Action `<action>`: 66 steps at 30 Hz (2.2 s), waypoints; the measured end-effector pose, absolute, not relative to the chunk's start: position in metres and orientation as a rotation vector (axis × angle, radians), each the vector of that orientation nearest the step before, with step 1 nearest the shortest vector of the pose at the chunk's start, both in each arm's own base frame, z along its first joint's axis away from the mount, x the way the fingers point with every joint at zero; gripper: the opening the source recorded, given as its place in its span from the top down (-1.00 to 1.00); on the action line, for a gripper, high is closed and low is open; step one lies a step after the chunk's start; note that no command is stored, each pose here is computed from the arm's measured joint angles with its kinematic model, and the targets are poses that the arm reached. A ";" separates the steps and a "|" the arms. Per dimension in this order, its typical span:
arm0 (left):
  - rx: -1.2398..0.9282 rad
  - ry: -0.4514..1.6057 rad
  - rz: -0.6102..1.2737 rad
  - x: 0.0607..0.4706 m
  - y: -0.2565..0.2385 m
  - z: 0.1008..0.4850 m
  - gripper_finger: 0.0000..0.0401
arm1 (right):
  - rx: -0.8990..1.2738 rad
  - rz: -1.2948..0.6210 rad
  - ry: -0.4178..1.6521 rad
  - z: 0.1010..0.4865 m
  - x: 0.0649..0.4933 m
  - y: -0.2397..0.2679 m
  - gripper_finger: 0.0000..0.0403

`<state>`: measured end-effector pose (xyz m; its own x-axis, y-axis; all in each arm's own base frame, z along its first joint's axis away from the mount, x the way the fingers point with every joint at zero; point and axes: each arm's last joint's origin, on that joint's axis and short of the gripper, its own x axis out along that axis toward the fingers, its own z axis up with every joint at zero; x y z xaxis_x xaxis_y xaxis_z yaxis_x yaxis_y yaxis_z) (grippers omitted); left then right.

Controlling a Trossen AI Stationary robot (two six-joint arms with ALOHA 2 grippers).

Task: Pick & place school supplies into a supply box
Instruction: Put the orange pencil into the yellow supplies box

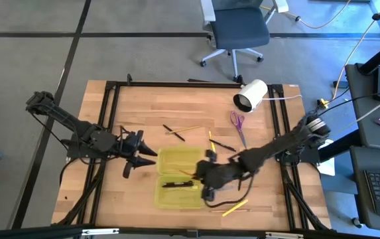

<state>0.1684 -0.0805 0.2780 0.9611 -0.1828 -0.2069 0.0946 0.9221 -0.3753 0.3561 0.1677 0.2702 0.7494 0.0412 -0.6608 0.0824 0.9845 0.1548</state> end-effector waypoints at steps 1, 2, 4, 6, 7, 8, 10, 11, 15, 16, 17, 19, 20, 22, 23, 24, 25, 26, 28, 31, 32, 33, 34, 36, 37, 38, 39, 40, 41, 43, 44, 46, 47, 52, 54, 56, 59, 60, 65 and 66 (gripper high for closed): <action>-0.372 0.244 -0.154 0.168 -0.081 0.278 0.23 | 0.163 -0.004 0.728 0.270 0.365 0.170 0.88; -0.372 0.247 -0.158 0.168 -0.081 0.278 0.23 | 0.150 0.015 0.727 0.269 0.375 0.172 0.88; -0.376 0.249 -0.171 0.168 -0.081 0.278 0.24 | 0.142 0.053 0.740 0.264 0.392 0.178 0.88; -0.381 0.252 -0.179 0.168 -0.082 0.278 0.24 | 0.158 0.080 0.758 0.257 0.408 0.182 0.88; -0.385 0.253 -0.181 0.168 -0.082 0.278 0.24 | 0.164 0.089 0.769 0.252 0.415 0.184 0.88; -0.390 0.255 -0.188 0.168 -0.082 0.278 0.23 | 0.174 0.103 0.783 0.247 0.422 0.185 0.88; -0.394 0.261 -0.204 0.168 -0.082 0.278 0.23 | 0.202 0.120 0.800 0.239 0.434 0.188 0.88; -0.395 0.263 -0.212 0.168 -0.082 0.278 0.23 | 0.214 0.124 0.816 0.234 0.437 0.189 0.88; -0.394 0.272 -0.224 0.168 -0.083 0.277 0.24 | 0.248 0.142 0.875 0.214 0.450 0.195 0.88; -0.394 0.272 -0.223 0.168 -0.083 0.277 0.25 | 0.258 0.140 0.900 0.207 0.451 0.196 0.88; -0.393 0.275 -0.223 0.168 -0.083 0.277 0.25 | 0.264 0.134 0.926 0.202 0.452 0.197 0.88; -0.391 0.281 -0.221 0.168 -0.083 0.276 0.24 | 0.270 0.100 0.999 0.191 0.449 0.196 0.88; -0.390 0.282 -0.220 0.168 -0.083 0.276 0.24 | 0.278 0.075 1.038 0.186 0.447 0.195 0.88; -0.388 0.288 -0.219 0.167 -0.083 0.276 0.23 | 0.287 0.036 1.091 0.180 0.445 0.192 0.88; -0.388 0.288 -0.219 0.167 -0.083 0.276 0.23 | 0.279 0.020 1.124 0.178 0.442 0.191 0.88; -0.388 0.288 -0.219 0.167 -0.083 0.276 0.23 | 0.275 0.010 1.134 0.177 0.441 0.189 0.87; -0.388 0.289 -0.219 0.167 -0.083 0.276 0.23 | 0.271 0.003 1.131 0.176 0.441 0.188 0.85; -0.387 0.289 -0.219 0.167 -0.083 0.276 0.23 | 0.269 0.001 1.129 0.176 0.442 0.188 0.83; -0.380 0.288 -0.220 0.167 -0.083 0.276 0.24 | 0.267 0.004 1.136 0.175 0.442 0.186 0.81; -0.372 0.287 -0.221 0.167 -0.083 0.276 0.24 | 0.264 0.017 1.140 0.172 0.443 0.185 0.82; -0.372 0.287 -0.221 0.167 -0.083 0.276 0.23 | 0.253 0.026 1.145 0.170 0.443 0.185 0.83; -0.371 0.287 -0.221 0.167 -0.083 0.276 0.23 | 0.249 0.032 1.155 0.169 0.443 0.185 0.84; -0.371 0.286 -0.221 0.167 -0.083 0.276 0.23 | 0.250 0.047 1.162 0.169 0.443 0.185 0.85; -0.369 0.288 -0.221 0.167 -0.083 0.275 0.23 | 0.250 0.079 1.163 0.167 0.444 0.186 0.84; -0.369 0.289 -0.220 0.167 -0.083 0.275 0.24 | 0.252 0.085 1.169 0.166 0.444 0.187 0.82; -0.369 0.289 -0.221 0.167 -0.083 0.275 0.24 | 0.253 0.089 1.181 0.165 0.443 0.187 0.80; -0.368 0.290 -0.220 0.167 -0.083 0.275 0.24 | 0.258 0.095 1.191 0.162 0.443 0.187 0.78; -0.367 0.292 -0.220 0.167 -0.083 0.275 0.25 | 0.264 0.098 1.193 0.160 0.444 0.188 0.77; -0.367 0.293 -0.220 0.167 -0.083 0.275 0.25 | 0.266 0.095 1.199 0.158 0.444 0.188 0.77; -0.367 0.292 -0.220 0.167 -0.083 0.275 0.25 | 0.272 0.084 1.214 0.153 0.444 0.188 0.77; -0.367 0.293 -0.220 0.167 -0.083 0.275 0.24 | 0.276 0.085 1.209 0.152 0.445 0.188 0.78; -0.367 0.292 -0.219 0.167 -0.083 0.275 0.23 | 0.272 0.080 1.222 0.149 0.445 0.188 0.79; -0.367 0.293 -0.219 0.167 -0.083 0.275 0.23 | 0.272 0.080 1.222 0.149 0.444 0.188 0.79; -0.360 0.309 -0.215 0.167 -0.082 0.273 0.24 | 0.253 0.089 1.207 0.150 0.445 0.188 0.75; -0.360 0.309 -0.215 0.167 -0.082 0.273 0.24 | 0.254 0.091 1.202 0.150 0.446 0.188 0.74; -0.360 0.309 -0.215 0.167 -0.082 0.273 0.23 | 0.253 0.091 1.203 0.150 0.446 0.188 0.74; -0.360 0.311 -0.215 0.167 -0.082 0.273 0.23 | 0.253 0.091 1.201 0.150 0.446 0.188 0.73; -0.359 0.314 -0.214 0.167 -0.082 0.273 0.23 | 0.254 0.092 1.201 0.150 0.446 0.188 0.73; -0.354 0.326 -0.210 0.166 -0.082 0.271 0.25 | 0.256 0.099 1.208 0.150 0.445 0.188 0.73; -0.352 0.330 -0.207 0.166 -0.082 0.271 0.25 | 0.257 0.107 1.215 0.150 0.445 0.188 0.73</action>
<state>0.1663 -0.0820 0.2710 0.9258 -0.2546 -0.2793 0.1412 0.9186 -0.3691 0.4451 0.1882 0.1502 0.3477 0.2182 -0.9119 0.0556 0.9660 0.2524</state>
